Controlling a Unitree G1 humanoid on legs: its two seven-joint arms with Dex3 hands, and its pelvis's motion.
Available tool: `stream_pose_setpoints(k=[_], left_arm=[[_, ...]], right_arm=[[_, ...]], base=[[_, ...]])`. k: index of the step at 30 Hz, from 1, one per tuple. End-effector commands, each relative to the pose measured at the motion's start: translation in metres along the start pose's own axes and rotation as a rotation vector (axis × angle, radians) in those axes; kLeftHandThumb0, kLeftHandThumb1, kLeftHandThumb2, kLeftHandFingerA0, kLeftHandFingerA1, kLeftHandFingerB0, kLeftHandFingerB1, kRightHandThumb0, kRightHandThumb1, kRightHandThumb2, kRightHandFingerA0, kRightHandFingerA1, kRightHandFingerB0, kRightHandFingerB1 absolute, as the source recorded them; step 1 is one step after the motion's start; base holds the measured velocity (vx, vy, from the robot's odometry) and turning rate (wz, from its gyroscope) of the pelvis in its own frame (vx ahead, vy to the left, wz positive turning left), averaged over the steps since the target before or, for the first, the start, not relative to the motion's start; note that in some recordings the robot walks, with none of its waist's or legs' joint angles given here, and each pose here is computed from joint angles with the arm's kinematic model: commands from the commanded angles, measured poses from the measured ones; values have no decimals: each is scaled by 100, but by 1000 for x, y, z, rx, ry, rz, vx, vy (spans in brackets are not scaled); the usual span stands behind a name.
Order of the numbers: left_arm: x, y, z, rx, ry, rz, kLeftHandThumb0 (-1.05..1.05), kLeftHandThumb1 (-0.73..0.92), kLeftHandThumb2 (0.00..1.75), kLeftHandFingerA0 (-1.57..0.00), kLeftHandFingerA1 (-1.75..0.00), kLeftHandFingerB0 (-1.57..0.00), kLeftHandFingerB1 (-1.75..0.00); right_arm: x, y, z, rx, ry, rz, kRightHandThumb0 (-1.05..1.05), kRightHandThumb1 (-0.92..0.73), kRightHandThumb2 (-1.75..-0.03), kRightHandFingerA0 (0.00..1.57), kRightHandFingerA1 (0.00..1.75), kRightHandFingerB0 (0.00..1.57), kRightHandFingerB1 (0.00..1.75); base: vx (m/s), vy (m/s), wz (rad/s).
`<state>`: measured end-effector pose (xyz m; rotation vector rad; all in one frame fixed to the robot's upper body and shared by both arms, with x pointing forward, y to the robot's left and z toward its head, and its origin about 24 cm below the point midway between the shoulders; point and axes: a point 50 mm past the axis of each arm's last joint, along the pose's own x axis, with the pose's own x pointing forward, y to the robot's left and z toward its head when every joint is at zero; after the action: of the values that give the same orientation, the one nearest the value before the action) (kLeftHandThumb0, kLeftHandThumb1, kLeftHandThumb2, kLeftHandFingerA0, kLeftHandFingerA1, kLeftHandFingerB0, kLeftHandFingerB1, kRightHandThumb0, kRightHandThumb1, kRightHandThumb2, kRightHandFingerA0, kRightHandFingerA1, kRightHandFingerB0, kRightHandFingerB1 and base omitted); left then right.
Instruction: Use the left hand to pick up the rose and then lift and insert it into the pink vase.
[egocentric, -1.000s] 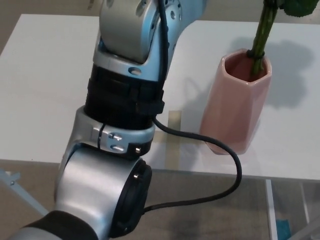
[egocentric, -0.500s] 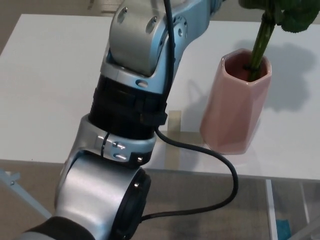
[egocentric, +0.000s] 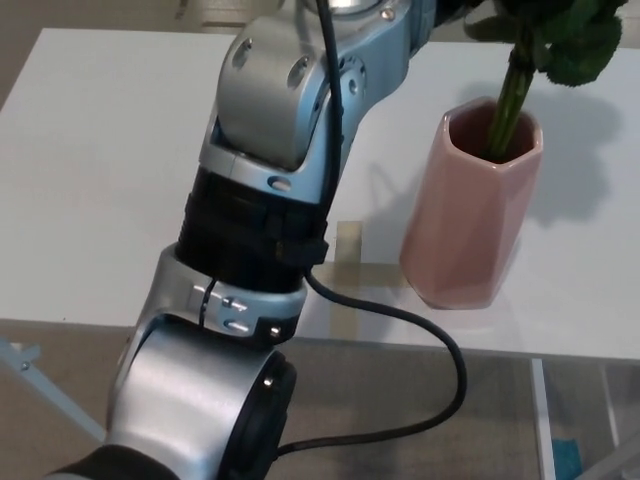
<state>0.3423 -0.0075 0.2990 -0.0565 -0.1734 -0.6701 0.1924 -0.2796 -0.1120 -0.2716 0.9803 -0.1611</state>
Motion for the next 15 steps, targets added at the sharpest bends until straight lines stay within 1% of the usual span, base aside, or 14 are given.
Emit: stream_pose_setpoints(k=[1,11,12,13,14,15], left_arm=[[-2,0,-5,-22,-5,5,-17,84,66,-94,-134,-82,-87],[-7,1,-17,-18,8,1,-17,84,66,-93,-134,-82,-87],[-8,1,-19,-14,10,1,-18,84,66,-96,-133,-84,-80],[-9,2,-21,-7,15,-3,-21,81,64,-107,-104,-85,-52],[-11,2,-22,0,20,-8,-21,81,64,-107,-104,-85,-52],[-12,3,-25,12,34,-23,-27,73,62,-100,-57,-70,-44]], right_arm=[[-1,-3,-3,-15,9,-4,-39,-55,-95,61,66,45,58],[0,-3,-1,10,10,-2,-39,-55,-94,60,66,43,57],[0,-3,-1,5,9,-2,-39,-55,-94,60,66,43,57],[0,-3,-1,-1,9,-2,-40,-55,-94,60,66,44,57],[0,-3,-1,-7,10,-3,-40,-55,-94,60,66,44,57],[0,-3,0,-12,8,-4,-40,-55,-94,60,66,44,57]], base=[[0,0,0],[0,0,0],[0,0,0],[0,0,0],[0,0,0],[0,0,0]])
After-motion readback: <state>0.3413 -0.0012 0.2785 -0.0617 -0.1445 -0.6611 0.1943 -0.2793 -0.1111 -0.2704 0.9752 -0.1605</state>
